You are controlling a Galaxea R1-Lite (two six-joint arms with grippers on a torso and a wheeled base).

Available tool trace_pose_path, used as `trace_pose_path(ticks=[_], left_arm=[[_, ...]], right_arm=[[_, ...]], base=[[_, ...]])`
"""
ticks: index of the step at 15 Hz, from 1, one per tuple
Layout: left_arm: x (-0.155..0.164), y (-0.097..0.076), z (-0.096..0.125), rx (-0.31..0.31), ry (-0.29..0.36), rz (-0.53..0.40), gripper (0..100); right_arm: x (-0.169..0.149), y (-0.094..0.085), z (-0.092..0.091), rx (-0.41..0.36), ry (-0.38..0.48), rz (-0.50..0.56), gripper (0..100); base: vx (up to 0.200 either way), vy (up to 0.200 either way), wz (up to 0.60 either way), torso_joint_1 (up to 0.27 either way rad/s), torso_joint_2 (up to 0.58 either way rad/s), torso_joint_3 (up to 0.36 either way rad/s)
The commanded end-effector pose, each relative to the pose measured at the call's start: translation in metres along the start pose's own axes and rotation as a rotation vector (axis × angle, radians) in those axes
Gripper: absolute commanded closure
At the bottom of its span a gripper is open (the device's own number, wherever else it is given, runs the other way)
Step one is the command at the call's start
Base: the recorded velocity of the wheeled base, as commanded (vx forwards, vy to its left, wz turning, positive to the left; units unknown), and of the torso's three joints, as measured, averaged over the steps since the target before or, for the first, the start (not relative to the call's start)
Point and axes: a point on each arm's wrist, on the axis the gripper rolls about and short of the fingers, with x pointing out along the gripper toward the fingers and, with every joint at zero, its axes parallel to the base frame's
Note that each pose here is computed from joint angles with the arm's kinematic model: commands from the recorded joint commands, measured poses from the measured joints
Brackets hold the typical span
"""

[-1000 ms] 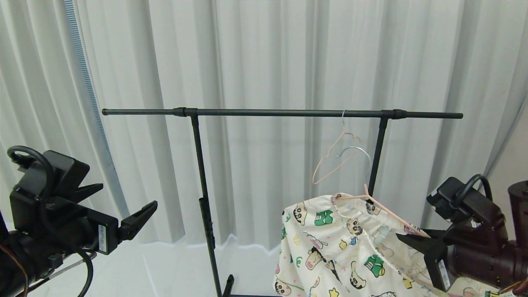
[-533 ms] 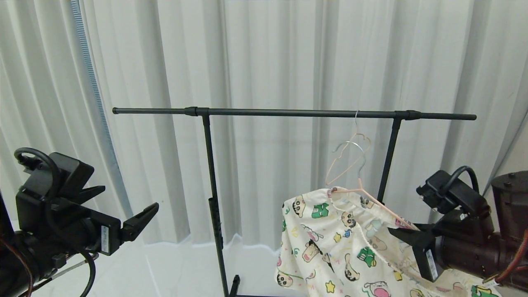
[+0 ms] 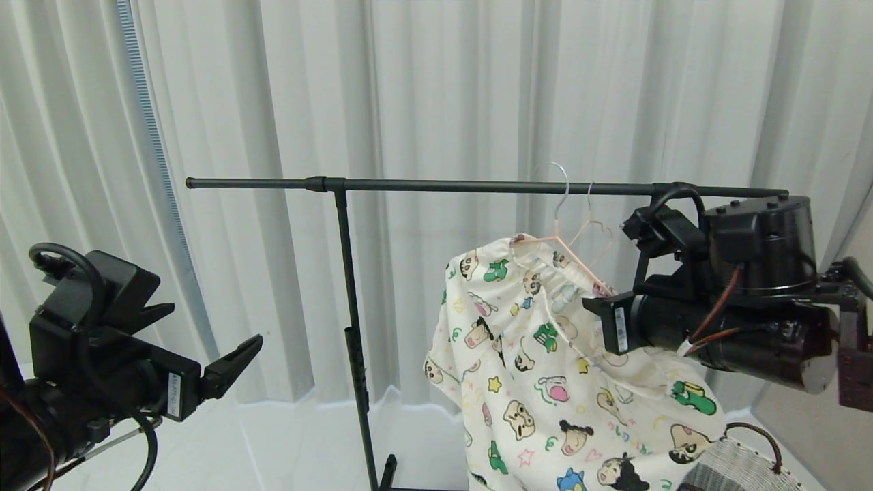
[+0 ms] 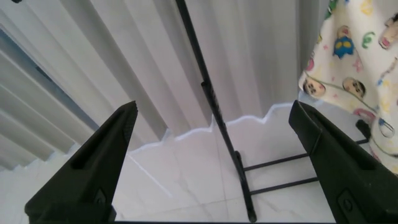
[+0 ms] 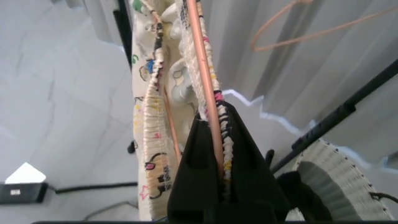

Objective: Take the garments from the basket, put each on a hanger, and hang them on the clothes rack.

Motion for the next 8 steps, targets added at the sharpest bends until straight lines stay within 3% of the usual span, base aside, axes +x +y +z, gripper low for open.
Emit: trace_pose_path(ticks=[1, 8], left_arm=[[-0.0004, 0.0001, 0.0005, 0.001, -0.003, 0.001, 0], [0.0, 0.0, 0.0003, 0.001, -0.002, 0.0, 0]], right_arm=[[0.0201, 0.0044, 0.0064, 0.007, 0.002, -0.004, 100], [0.0195, 0.0071, 0.0091, 0.006, -0.008, 0.003, 100]], base=[[0.2, 0.0, 0.0, 0.002, 0.0, 0.007], [0.2, 0.0, 0.0, 0.004, 0.0, 0.004]])
